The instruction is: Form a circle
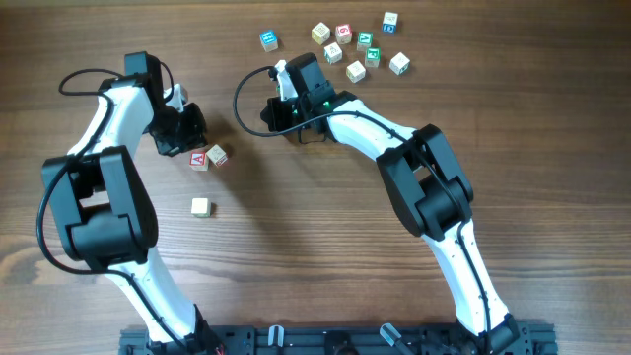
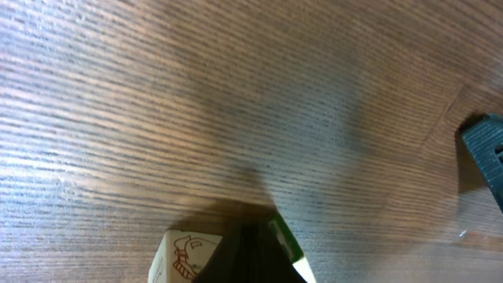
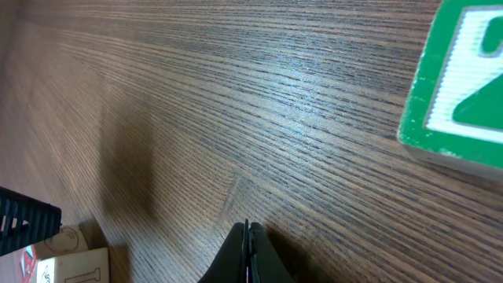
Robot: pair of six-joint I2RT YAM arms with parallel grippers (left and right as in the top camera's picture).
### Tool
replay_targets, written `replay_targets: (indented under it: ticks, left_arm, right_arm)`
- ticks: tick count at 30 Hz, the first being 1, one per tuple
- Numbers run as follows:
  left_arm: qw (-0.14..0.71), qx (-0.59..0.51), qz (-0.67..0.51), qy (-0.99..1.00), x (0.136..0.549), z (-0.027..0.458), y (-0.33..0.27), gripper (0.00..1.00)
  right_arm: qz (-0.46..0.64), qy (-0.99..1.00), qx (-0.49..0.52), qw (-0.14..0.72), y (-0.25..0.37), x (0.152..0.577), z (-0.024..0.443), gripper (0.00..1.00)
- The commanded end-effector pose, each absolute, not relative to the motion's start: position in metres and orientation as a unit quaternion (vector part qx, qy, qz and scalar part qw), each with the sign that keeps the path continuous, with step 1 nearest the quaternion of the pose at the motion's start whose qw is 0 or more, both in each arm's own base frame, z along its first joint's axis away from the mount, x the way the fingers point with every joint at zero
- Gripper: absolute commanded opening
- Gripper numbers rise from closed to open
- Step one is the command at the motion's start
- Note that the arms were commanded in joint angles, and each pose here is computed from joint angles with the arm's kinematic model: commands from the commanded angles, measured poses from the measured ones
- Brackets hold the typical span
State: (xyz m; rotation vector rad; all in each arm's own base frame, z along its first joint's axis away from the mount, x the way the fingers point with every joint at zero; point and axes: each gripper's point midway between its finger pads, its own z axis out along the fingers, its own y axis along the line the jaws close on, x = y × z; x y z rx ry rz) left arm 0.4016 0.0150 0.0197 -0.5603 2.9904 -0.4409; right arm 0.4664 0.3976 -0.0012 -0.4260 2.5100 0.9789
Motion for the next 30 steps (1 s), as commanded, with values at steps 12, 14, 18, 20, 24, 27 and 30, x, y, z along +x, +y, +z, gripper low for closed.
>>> replay_targets:
  ticks: [12,14,18,20,24,27,30]
  left_arm:
    - [0.025,-0.186,-0.149,0.971,0.3998,0.0213,0.0108,0.04]
    - [0.024,-0.186,-0.15,0.971,0.3995,0.0213,0.0107,0.04]
    - [0.024,-0.186,-0.15,0.971,0.3995,0.0213,0.0107,0.04]
    - [0.024,-0.186,-0.15,0.971,0.3996,0.0213,0.0108,0.04]
    - [0.023,-0.186,-0.149,0.971,0.399,0.0213,0.0107,0.04]
    - [0.02,-0.186,-0.149,0.971,0.3976,0.0212,0.0104,0.04]
    - [0.02,-0.186,-0.149,0.971,0.3975,0.0212,0.0104,0.04]
  right_arm:
    - [0.3,0.925,-0.127,0.196,0.3763,0.4679,-0.0333,0.04]
    - [0.3,0.925,-0.128,0.196,0.3763,0.4679,-0.0332,0.04]
    - [0.3,0.925,-0.128,0.196,0.3763,0.4679,-0.0333,0.04]
    - [0.3,0.925,-0.127,0.196,0.3763,0.4679,-0.0333,0.05]
    - [0.3,0.925,-0.127,0.196,0.3763,0.4679,-0.0332,0.04]
    - [0.3,0.925,-0.128,0.196,0.3763,0.4679,-0.0332,0.04]
    - [0.3,0.925,-0.127,0.196,0.3763,0.4679,-0.0333,0.04]
